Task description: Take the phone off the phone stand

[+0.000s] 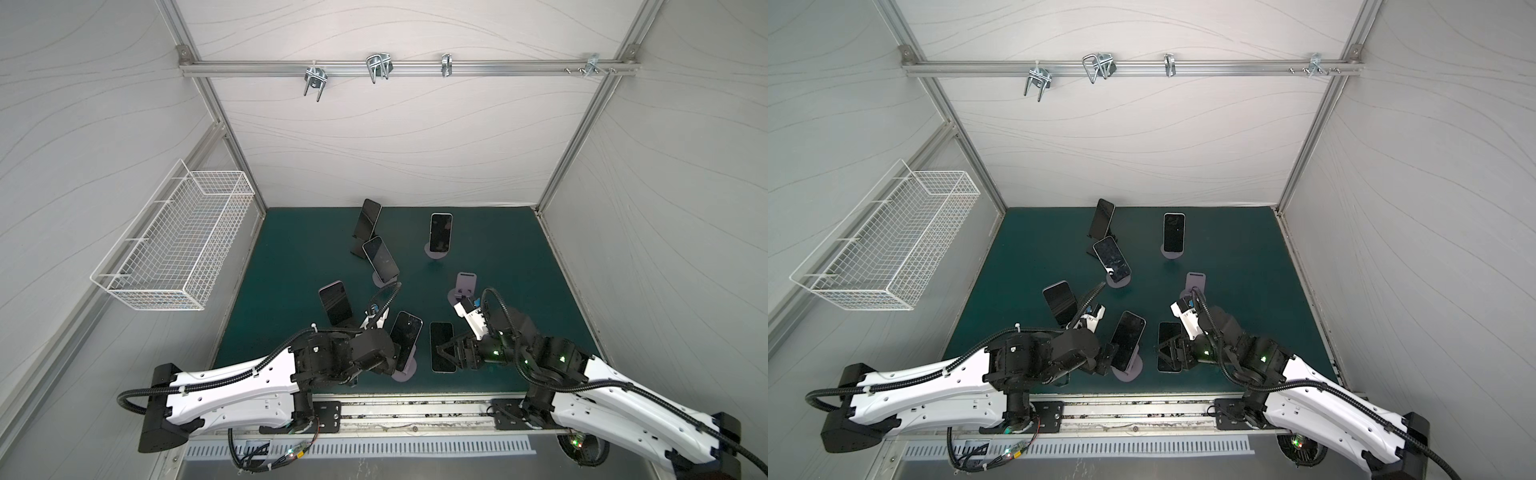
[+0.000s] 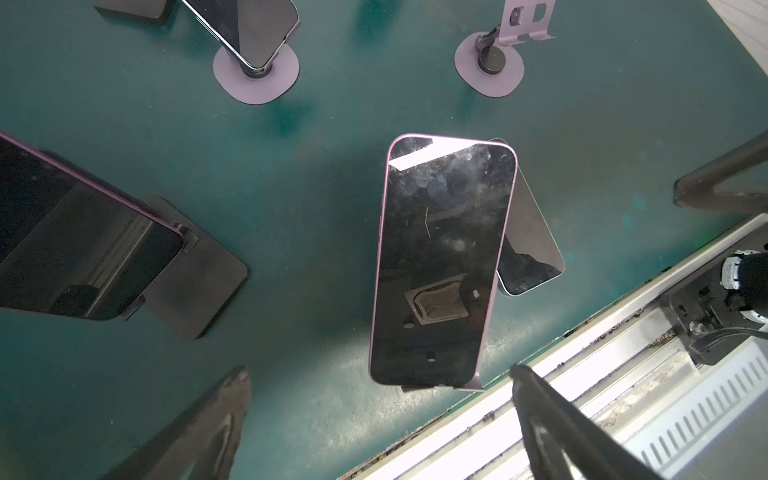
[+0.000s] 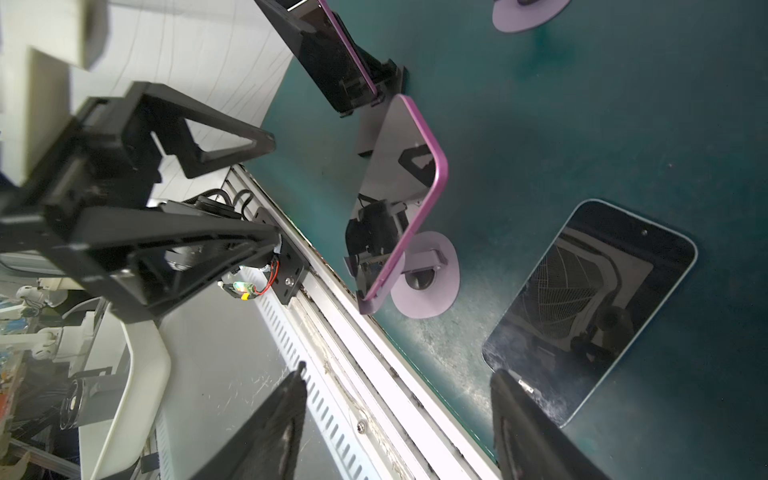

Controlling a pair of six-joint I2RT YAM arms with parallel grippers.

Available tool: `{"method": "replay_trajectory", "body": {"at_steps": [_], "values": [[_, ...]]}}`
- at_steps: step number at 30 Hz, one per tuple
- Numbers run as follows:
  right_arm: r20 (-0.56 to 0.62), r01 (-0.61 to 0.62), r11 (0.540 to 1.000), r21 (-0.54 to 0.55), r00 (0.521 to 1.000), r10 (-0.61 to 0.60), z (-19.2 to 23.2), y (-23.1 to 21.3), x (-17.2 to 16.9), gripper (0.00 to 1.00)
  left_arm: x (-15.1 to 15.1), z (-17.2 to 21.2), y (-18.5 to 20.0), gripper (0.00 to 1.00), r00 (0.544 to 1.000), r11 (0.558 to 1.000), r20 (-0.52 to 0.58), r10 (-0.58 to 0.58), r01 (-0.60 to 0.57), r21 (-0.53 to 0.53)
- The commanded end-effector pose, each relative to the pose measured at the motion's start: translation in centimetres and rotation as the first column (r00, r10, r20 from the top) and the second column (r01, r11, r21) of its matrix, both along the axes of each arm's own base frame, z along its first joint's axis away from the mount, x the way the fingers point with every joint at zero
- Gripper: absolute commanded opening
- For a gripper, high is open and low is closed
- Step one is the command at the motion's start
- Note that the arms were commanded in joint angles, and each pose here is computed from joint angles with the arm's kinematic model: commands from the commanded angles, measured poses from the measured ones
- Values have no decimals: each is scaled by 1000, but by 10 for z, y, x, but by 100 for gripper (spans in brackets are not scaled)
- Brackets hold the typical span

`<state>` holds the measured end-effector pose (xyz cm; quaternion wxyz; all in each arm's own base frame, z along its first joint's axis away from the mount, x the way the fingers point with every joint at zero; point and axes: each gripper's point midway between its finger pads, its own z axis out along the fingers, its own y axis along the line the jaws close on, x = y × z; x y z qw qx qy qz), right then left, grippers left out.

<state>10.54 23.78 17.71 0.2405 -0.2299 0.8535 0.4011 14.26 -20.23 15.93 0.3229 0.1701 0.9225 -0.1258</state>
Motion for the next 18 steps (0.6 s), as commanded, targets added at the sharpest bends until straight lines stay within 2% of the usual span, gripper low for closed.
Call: {"method": "replay_trajectory", "body": {"at_steps": [1,5,10,18], "values": [[54,47,999,6,997,-47,11,-6,7,71,5,5,-10,99,1000,1000,7,-6,6,7],[55,87,996,6,995,-88,9,-14,9,72,10,3,-22,99,1000,998,2,-19,19,64],[24,104,994,-43,994,-103,0,-20,8,73,18,-5,-32,99,1000,993,-17,-18,20,117],[18,118,991,-57,993,-118,-5,-23,8,75,26,-7,-46,99,998,996,-54,-36,40,86]]}}
